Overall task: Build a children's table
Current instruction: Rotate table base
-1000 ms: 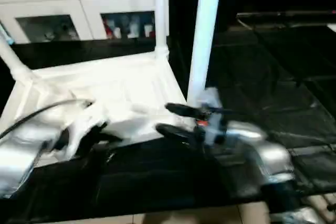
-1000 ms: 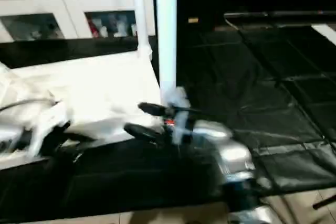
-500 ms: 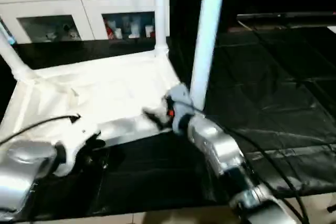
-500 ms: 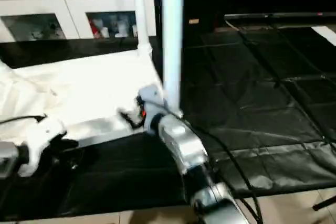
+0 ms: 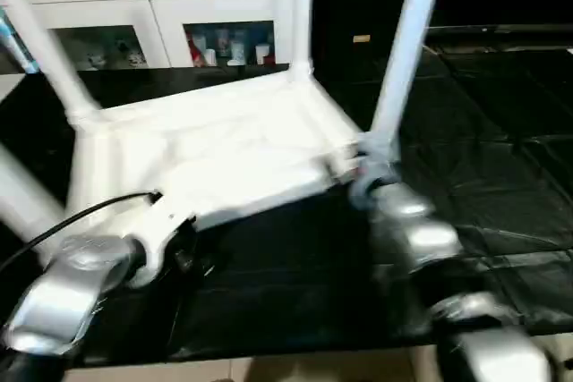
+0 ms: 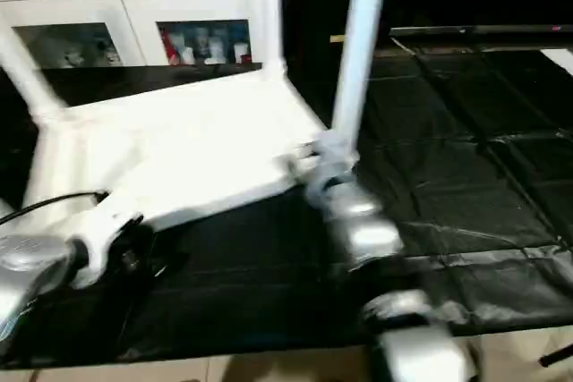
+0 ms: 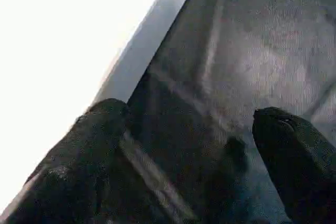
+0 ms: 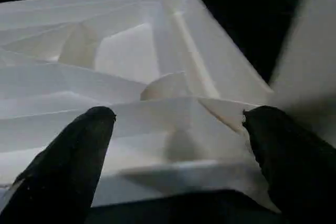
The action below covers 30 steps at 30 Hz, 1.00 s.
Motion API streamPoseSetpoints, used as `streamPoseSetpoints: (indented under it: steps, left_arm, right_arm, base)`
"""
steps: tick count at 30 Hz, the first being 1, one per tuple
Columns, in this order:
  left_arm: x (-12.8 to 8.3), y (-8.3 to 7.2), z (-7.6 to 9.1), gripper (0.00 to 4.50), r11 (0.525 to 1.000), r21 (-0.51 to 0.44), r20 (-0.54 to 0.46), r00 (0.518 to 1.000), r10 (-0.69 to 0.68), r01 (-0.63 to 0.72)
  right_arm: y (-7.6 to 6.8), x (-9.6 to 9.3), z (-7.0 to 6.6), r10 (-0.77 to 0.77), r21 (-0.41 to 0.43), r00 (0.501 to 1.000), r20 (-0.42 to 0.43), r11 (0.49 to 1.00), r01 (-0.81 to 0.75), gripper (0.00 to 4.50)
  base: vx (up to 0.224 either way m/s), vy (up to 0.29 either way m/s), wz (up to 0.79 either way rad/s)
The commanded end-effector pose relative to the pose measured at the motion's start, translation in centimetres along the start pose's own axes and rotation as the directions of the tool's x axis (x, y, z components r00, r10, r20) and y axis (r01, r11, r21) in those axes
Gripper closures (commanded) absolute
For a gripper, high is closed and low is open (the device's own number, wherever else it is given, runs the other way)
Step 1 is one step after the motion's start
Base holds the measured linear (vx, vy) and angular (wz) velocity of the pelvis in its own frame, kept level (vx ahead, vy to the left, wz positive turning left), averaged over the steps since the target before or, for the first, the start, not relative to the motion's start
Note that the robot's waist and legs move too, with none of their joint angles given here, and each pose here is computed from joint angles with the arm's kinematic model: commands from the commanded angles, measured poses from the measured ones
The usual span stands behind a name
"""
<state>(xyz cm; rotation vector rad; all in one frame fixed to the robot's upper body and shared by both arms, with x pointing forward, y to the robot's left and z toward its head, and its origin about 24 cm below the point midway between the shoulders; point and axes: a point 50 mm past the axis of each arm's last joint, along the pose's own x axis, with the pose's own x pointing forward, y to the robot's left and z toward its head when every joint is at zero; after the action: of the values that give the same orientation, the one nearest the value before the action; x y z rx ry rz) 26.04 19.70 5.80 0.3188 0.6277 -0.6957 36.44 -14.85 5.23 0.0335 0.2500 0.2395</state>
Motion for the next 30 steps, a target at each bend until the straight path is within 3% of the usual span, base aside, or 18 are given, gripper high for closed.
streamPoseSetpoints:
  steps: [1, 6, 10, 12, 14, 17, 21, 23, 24, 27, 28, 30]
  left_arm:
    - [0.3, 0.6, 0.6, 0.08, 0.997, 0.027, 0.029, 0.997, 0.070, -0.071]
    - [0.5, 0.2, 0.9, 0.08, 0.997, 0.012, 0.098, 0.992, 0.080, -0.082]
    - [-0.5, -0.7, 0.9, 0.08, 0.996, -0.074, 0.277, 0.958, 0.070, -0.052]
    - [-0.9, -1.0, 0.6, 0.08, 0.995, -0.095, 0.315, 0.946, 0.071, -0.043]
    - [-1.5, -1.1, -0.8, 0.08, 0.989, -0.140, 0.308, 0.948, 0.084, -0.042]
    - [-2.4, -1.2, -2.0, 0.08, 0.990, -0.136, 0.266, 0.962, 0.065, -0.030]
    - [-4.3, -1.2, -3.5, 0.08, 0.988, -0.153, 0.188, 0.982, -0.003, 0.032]
    - [-6.1, -0.7, -4.6, 0.08, 0.984, -0.172, 0.113, 0.993, -0.033, 0.053]
    - [-6.1, -0.7, -4.6, 0.08, 0.984, -0.172, 0.113, 0.993, -0.033, 0.053]
    - [-9.6, 1.4, -6.1, 0.08, 0.974, -0.227, -0.037, 0.999, 0.017, -0.025]
    - [-9.8, 1.6, -6.1, 0.08, 0.973, -0.229, -0.041, 0.999, 0.023, -0.031]
    - [-11.7, 3.0, -6.4, 0.08, 0.966, -0.239, -0.082, 0.993, 0.084, -0.101]
  right_arm:
    - [-2.5, -0.5, 0.9, -0.060, 0.026, 0.998, 0.036, 0.998, 0.059, 0.00]
    - [-2.8, -0.7, 1.3, -0.005, 0.018, 0.997, 0.071, 1.000, 0.004, 0.00]
    - [-1.6, -1.4, 0.5, 0.155, 0.046, 0.984, 0.082, 0.986, -0.159, 0.00]
    - [-1.3, -1.6, 0.3, 0.172, 0.043, 0.981, 0.087, 0.983, -0.176, 0.00]
    - [-0.6, -2.0, -0.1, 0.236, 0.101, 0.968, 0.090, 0.965, -0.244, 0.00]
    - [0.1, -2.5, -0.3, 0.286, 0.110, 0.953, 0.095, 0.949, -0.296, 0.00]
    - [1.5, -3.4, -0.6, 0.429, 0.015, 0.900, 0.082, 0.902, -0.431, 0.00]
    - [2.4, -4.4, -0.7, 0.566, -0.033, 0.820, 0.081, 0.824, -0.565, 0.00]
    - [2.4, -4.4, -0.7, 0.566, -0.033, 0.820, 0.081, 0.824, -0.565, 0.00]
    - [3.5, -6.0, -0.7, 0.730, -0.009, 0.680, 0.072, 0.682, -0.731, 0.00]
    - [3.6, -6.1, -0.7, 0.740, -0.007, 0.669, 0.073, 0.671, -0.742, 0.00]
    - [4.4, -7.3, -0.4, 0.823, 0.014, 0.563, 0.075, 0.563, -0.826, 0.00]
  base:
    - [0.000, 0.000, 0.00]
    - [0.000, 0.000, 0.00]
    - [0.000, 0.000, 0.00]
    - [0.000, 0.000, 0.00]
    - [0.000, 0.000, 0.00]
    - [0.000, 0.000, 0.00]
    - [0.000, 0.000, 0.00]
    - [0.000, 0.000, 0.00]
    - [0.000, 0.000, 0.00]
    - [0.000, 0.000, 0.00]
    - [0.000, 0.000, 0.00]
    - [0.000, 0.000, 0.00]
